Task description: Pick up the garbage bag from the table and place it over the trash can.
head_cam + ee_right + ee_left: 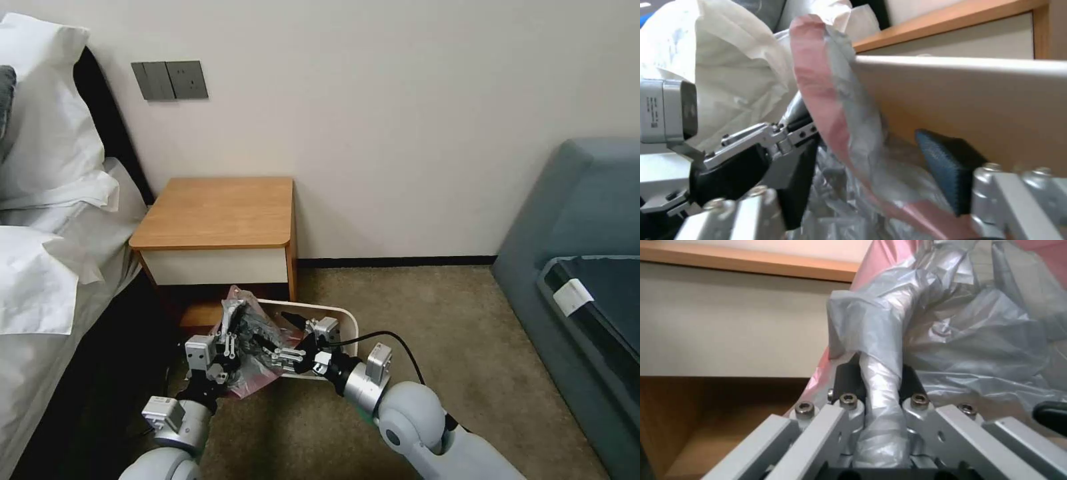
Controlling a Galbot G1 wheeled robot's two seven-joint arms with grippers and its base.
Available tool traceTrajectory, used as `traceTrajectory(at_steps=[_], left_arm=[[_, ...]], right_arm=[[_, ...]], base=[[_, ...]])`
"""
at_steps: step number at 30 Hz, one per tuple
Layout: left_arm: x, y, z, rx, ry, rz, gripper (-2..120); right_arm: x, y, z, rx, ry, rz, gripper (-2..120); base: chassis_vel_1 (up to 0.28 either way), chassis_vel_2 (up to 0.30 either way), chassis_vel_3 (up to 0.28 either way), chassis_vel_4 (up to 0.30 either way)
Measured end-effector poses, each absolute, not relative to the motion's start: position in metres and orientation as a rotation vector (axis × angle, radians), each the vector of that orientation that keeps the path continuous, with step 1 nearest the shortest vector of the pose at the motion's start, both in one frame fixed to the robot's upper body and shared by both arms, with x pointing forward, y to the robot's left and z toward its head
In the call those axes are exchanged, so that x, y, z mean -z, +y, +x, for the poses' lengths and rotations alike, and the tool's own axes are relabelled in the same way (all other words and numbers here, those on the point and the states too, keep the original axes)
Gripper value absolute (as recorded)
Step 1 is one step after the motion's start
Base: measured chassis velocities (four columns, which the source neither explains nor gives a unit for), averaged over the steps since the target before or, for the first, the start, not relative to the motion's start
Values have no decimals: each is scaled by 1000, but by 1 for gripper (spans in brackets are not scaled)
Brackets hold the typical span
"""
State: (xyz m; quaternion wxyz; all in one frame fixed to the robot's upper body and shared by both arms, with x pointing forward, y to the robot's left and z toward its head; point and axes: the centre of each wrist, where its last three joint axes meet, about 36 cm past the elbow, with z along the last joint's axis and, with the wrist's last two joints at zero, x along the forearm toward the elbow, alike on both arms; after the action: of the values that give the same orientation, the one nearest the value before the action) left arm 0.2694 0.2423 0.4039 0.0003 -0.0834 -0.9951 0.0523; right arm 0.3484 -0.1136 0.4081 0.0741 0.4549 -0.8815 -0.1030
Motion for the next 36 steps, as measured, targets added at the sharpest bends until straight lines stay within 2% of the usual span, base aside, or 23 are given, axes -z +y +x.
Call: traceTrajectory(at_steps=[2,4,5,8,9,12,13,16,24,36], left_arm=[[-404,242,270,-164,-3126,-263,4],[-403,242,270,-166,-3128,-266,4],[-403,242,270,-166,-3128,-266,4],[-403,242,270,-174,-3127,-270,4],[-403,242,270,-174,-3127,-270,4],[-404,242,269,-177,-3128,-273,4],[-404,242,269,-177,-3128,-273,4],[-405,241,268,-179,-3129,-277,4],[-403,243,268,-128,-3139,-269,4],[-384,250,268,112,-3187,-298,4]], right_arm=[[-408,-114,348,309,-2645,1363,54],[-405,-114,345,311,-2642,1354,41],[-405,-114,345,311,-2642,1354,41],[-402,-117,341,310,-2641,1343,28],[-402,-117,341,310,-2641,1343,28],[-401,-118,339,306,-2646,1339,14],[-401,-118,339,306,-2646,1339,14],[-402,-119,340,306,-2652,1338,0],[-406,-119,337,309,-2679,1344,0],[-426,-130,341,327,-2760,1341,0]], base=[[0,0,0,0],[0,0,0,0],[0,0,0,0],[0,0,0,0],[0,0,0,0],[0,0,0,0],[0,0,0,0],[0,0,0,0],[0,0,0,0],[0,0,0,0]])
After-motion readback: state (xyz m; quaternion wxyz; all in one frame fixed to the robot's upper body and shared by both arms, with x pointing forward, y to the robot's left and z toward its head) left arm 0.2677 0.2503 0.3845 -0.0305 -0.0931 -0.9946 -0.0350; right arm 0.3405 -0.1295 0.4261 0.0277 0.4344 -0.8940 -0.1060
